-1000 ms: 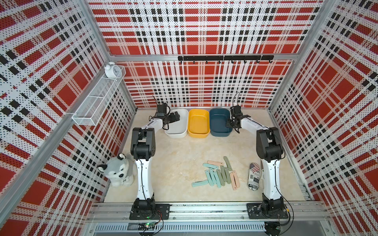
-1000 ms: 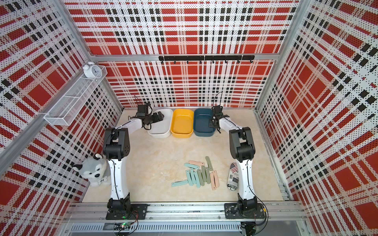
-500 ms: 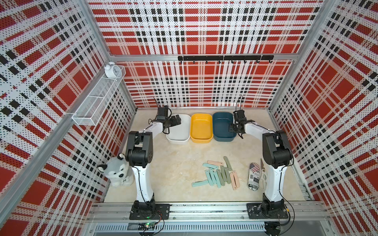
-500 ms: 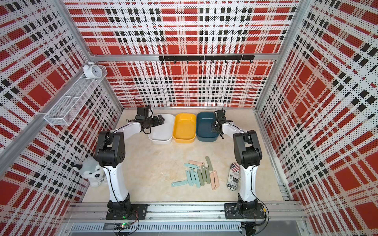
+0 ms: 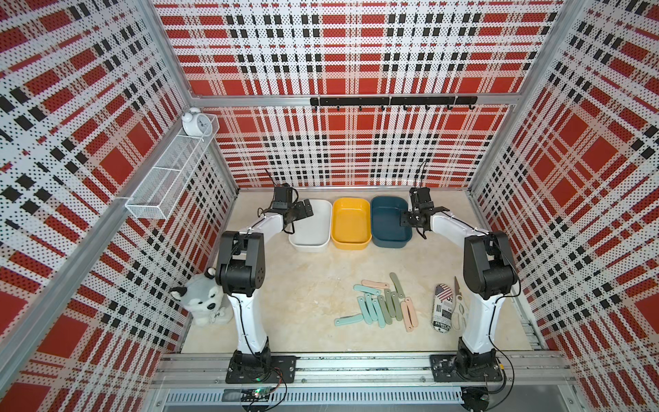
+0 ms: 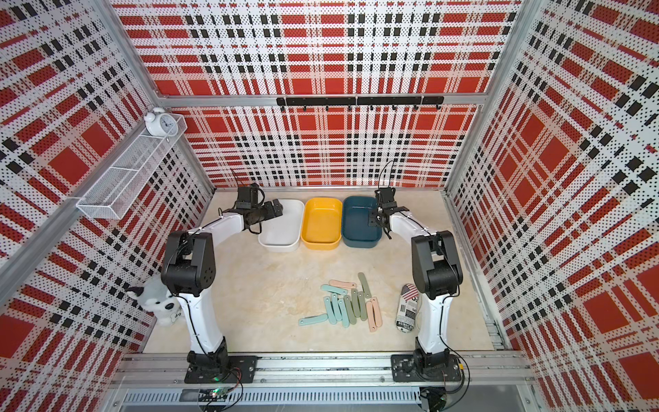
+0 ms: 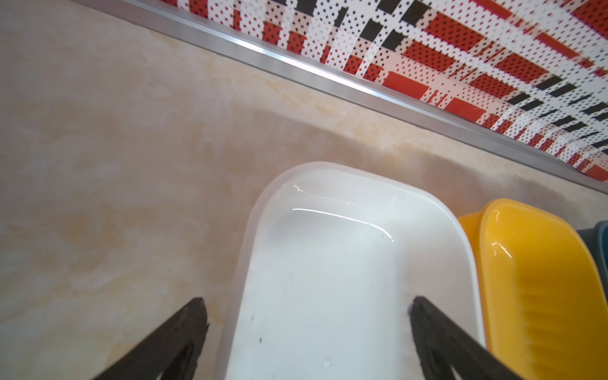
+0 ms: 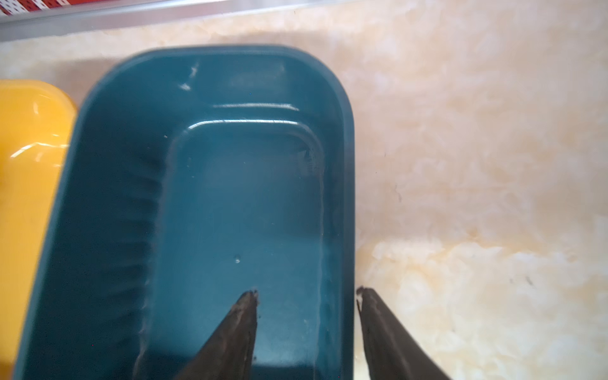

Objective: Place the fruit knives into the storage box by color
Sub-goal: Move the storage box to the center of the board, then pick up the fruit knife from the center of the board.

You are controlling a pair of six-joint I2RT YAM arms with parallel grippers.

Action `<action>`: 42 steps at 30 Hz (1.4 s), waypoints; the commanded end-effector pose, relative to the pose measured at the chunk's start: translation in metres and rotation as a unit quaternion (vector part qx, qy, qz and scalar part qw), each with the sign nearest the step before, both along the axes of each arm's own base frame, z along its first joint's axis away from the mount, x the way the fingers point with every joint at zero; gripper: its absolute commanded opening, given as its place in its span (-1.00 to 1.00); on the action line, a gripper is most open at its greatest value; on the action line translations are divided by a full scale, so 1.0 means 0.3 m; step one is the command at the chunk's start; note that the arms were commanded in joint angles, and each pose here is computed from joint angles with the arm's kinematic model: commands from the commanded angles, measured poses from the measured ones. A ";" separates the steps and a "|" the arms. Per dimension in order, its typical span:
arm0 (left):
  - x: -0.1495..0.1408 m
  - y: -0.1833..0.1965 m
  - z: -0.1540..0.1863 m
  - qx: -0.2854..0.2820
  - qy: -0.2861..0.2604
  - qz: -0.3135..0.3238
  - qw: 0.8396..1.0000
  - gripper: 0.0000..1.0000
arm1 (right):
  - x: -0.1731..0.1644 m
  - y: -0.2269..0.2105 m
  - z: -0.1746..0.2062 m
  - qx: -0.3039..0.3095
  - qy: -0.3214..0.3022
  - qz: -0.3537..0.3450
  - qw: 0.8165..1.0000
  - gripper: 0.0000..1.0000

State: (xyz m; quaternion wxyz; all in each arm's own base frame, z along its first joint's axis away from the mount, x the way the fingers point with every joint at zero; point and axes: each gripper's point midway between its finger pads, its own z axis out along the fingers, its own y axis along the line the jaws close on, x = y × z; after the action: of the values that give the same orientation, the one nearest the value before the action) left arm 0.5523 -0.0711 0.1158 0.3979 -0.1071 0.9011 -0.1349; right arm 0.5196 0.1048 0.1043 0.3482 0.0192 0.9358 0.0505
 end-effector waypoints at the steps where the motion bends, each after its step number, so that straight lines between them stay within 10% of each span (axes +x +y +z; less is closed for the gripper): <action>1: -0.020 -0.002 0.196 0.015 -0.055 0.025 0.998 0.97 | -0.018 -0.003 0.169 0.005 -0.036 0.005 0.999 0.15; 11: -0.446 -0.347 0.214 0.073 -0.047 -0.097 0.992 0.97 | -0.389 0.095 0.125 -0.027 -0.004 0.058 0.998 1.00; 23: -1.178 -0.768 -0.040 0.139 0.065 -0.388 0.909 0.97 | -0.550 0.051 0.108 -0.008 -0.014 0.053 0.998 1.00; 42: -1.392 -0.655 -0.315 0.173 0.187 -0.327 0.910 0.94 | -0.488 0.061 0.141 -0.018 -0.033 0.053 0.998 1.00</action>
State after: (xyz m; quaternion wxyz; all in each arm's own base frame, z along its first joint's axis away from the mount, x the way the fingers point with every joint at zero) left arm 0.1305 -0.2711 0.0259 0.1611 0.2578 0.9480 -0.0943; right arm 0.3632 0.1230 0.1380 0.3586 -0.0426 0.9309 0.0544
